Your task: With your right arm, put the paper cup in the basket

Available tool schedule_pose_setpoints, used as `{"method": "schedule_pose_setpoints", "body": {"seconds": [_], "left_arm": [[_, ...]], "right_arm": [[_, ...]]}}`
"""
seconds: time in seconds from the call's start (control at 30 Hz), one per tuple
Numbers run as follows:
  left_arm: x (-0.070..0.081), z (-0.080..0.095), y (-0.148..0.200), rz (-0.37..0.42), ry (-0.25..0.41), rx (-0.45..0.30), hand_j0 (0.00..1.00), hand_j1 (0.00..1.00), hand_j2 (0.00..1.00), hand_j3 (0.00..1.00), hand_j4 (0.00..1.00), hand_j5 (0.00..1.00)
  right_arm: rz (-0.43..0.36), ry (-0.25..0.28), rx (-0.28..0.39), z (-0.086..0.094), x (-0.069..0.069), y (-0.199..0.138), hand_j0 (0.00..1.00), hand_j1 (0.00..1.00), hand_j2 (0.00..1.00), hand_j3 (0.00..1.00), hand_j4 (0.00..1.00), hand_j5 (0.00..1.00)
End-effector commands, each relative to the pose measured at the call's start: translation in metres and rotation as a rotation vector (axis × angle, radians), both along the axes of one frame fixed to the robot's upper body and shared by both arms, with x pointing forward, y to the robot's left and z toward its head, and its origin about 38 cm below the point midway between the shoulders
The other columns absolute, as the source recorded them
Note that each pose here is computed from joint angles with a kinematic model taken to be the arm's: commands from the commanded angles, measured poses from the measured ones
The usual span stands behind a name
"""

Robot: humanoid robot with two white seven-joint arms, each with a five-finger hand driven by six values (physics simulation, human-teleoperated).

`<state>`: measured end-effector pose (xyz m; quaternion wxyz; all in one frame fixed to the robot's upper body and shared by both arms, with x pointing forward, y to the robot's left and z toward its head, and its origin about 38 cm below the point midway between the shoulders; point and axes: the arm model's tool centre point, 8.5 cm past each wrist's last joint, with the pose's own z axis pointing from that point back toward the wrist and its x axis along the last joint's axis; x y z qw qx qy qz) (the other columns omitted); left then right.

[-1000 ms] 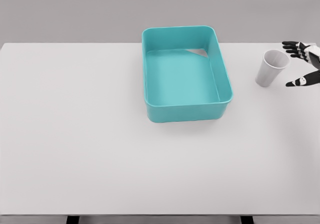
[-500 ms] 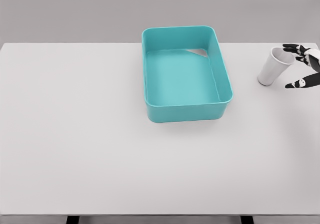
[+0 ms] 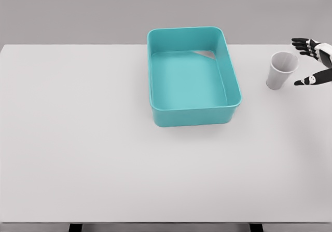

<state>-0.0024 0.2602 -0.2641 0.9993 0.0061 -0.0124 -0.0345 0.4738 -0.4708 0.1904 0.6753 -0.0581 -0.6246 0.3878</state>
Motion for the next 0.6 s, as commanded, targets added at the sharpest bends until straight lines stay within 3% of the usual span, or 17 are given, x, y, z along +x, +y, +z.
{"method": "schedule_pose_setpoints", "body": {"seconds": [0.0, 0.23, 0.57], "left_arm": [[0.000, 0.000, 0.000, 0.000, 0.000, 0.000, 1.00, 1.00, 1.00, 1.00, 1.00, 1.00], [0.000, 0.000, 0.000, 0.000, 0.000, 0.000, 1.00, 1.00, 1.00, 1.00, 1.00, 1.00], [0.000, 0.000, 0.000, 0.000, 0.000, 0.000, 1.00, 1.00, 1.00, 1.00, 1.00, 1.00]], "right_arm": [[-0.006, 0.005, 0.007, -0.001, 0.000, -0.001, 1.00, 1.00, 1.00, 1.00, 1.00, 1.00], [-0.025, 0.046, -0.003, -0.023, 0.011, 0.008, 1.00, 1.00, 1.00, 1.00, 1.00, 1.00], [-0.021, 0.051, -0.004, -0.027, 0.015, 0.014, 1.00, 1.00, 1.00, 1.00, 1.00, 1.00]]}}
